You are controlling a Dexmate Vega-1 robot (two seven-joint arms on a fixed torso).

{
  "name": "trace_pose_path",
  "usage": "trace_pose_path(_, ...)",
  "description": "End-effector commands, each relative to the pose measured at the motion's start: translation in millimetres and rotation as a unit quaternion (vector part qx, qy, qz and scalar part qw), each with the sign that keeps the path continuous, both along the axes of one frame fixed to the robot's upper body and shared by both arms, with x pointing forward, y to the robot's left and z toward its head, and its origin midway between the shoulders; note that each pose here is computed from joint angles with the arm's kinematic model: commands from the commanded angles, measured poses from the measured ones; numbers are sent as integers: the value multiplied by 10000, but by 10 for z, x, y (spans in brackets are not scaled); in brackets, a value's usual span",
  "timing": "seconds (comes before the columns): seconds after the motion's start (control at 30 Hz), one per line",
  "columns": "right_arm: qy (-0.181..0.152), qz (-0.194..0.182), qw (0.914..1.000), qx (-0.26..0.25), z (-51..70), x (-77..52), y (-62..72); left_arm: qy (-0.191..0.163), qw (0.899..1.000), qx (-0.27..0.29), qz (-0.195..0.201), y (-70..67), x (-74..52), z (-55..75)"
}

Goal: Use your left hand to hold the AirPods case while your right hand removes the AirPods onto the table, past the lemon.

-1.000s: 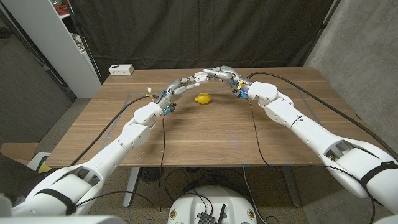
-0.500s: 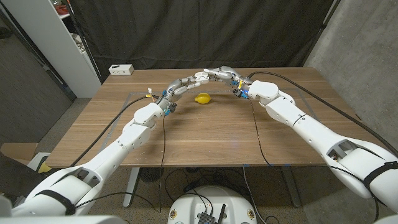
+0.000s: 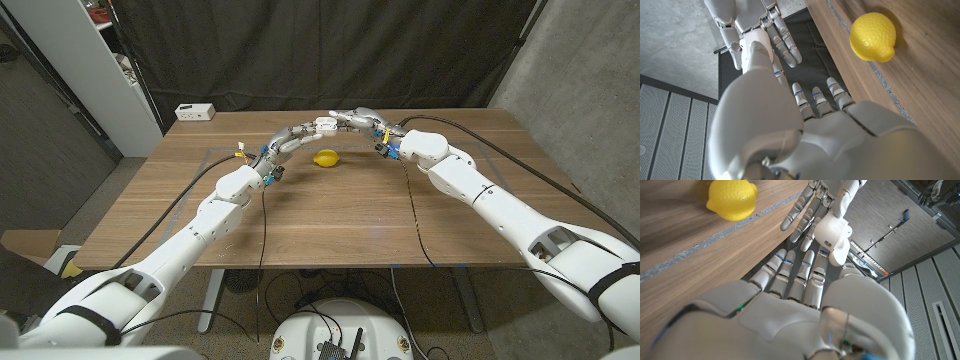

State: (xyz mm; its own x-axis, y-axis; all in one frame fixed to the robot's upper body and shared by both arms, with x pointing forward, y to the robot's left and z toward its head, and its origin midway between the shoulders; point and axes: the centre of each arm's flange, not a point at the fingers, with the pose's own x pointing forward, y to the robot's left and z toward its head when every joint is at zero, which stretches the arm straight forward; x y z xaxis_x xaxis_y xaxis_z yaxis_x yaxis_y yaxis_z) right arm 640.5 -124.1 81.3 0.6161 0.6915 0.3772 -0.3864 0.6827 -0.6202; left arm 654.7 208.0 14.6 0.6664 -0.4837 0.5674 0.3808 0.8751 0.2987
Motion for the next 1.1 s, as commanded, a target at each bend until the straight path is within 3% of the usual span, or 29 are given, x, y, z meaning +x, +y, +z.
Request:
trace_pose_path(0.03, 79, -55, 9999, 66, 25, 24, -23, 30, 10000, -2, -9, -1, 17, -20)
trace_pose_path(0.77, 500, -144, 9986, -26, 43, 128, -45, 51, 10000, -6, -35, -13, 59, -13)
trace_pose_path(1.1, 304, -345, 9987, 221, 99, 103, -171, 49, 10000, -12, -30, -1, 63, -6)
